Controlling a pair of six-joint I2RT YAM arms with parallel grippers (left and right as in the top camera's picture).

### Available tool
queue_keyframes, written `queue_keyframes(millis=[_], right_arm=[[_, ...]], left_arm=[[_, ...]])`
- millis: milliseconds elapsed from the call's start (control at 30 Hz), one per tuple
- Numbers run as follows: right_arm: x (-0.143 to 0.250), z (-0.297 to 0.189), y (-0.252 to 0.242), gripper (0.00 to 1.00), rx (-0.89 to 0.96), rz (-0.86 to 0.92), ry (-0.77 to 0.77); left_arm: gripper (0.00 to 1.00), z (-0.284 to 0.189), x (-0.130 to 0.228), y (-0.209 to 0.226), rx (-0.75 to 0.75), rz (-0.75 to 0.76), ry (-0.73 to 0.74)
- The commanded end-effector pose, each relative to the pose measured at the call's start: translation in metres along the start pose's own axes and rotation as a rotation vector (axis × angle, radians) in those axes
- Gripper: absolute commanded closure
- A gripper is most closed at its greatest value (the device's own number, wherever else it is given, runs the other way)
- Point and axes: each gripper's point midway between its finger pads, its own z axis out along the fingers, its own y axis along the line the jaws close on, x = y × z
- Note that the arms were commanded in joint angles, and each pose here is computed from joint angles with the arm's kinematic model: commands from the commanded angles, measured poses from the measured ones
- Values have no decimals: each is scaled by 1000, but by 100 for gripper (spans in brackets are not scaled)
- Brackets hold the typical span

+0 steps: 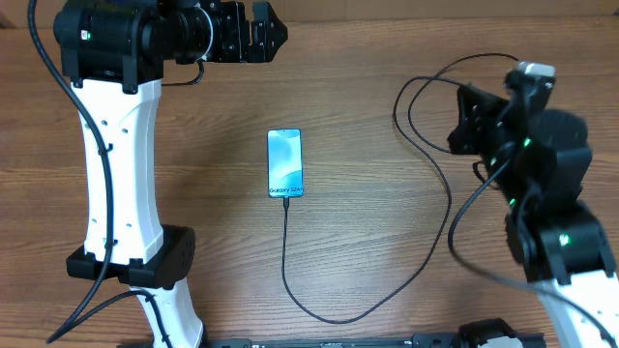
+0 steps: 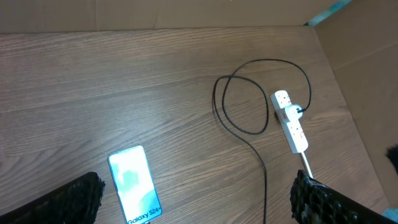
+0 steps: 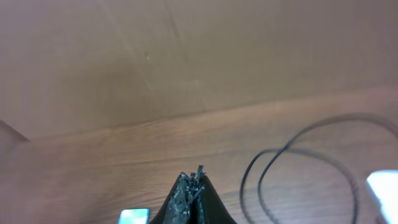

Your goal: Plug charger to phone and switch on socket

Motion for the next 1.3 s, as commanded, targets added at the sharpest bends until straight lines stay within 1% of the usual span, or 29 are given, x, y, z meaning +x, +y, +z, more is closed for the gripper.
queue_keyframes(millis=[0,200,333,400,533,667,767,867,1133,1267], right_arm=[[-12,-19,-5,96,107,-171,-69],[-14,-52,6,96,72,-180,-97],[-21,-83,8,96,46,-174,-148],[-24,-99,15,96,-5,-186,-176],[-25,-128,45,96,-184,-318,-222],[-25,-142,56,96,-258,-344,-248],[-28,-146,61,96,-280,-347,-261],[-40,-151,64,96,-286,-353,-313],[-86,-174,77,96,-316,-350,-530],[-93,-188,78,96,-318,-348,-566]], left_arm=[[1,0,-2,-2,14,9,-5],[1,0,-2,-2,14,9,-5],[0,0,-2,-2,14,10,-5],[1,0,-2,-2,14,10,-5],[0,0,-2,-2,14,9,-5],[0,0,-2,-2,14,9,-5],[1,0,-2,-2,14,9,-5],[0,0,-2,-2,14,9,-5],[1,0,-2,-2,14,9,-5],[1,0,-2,-2,14,9,-5]])
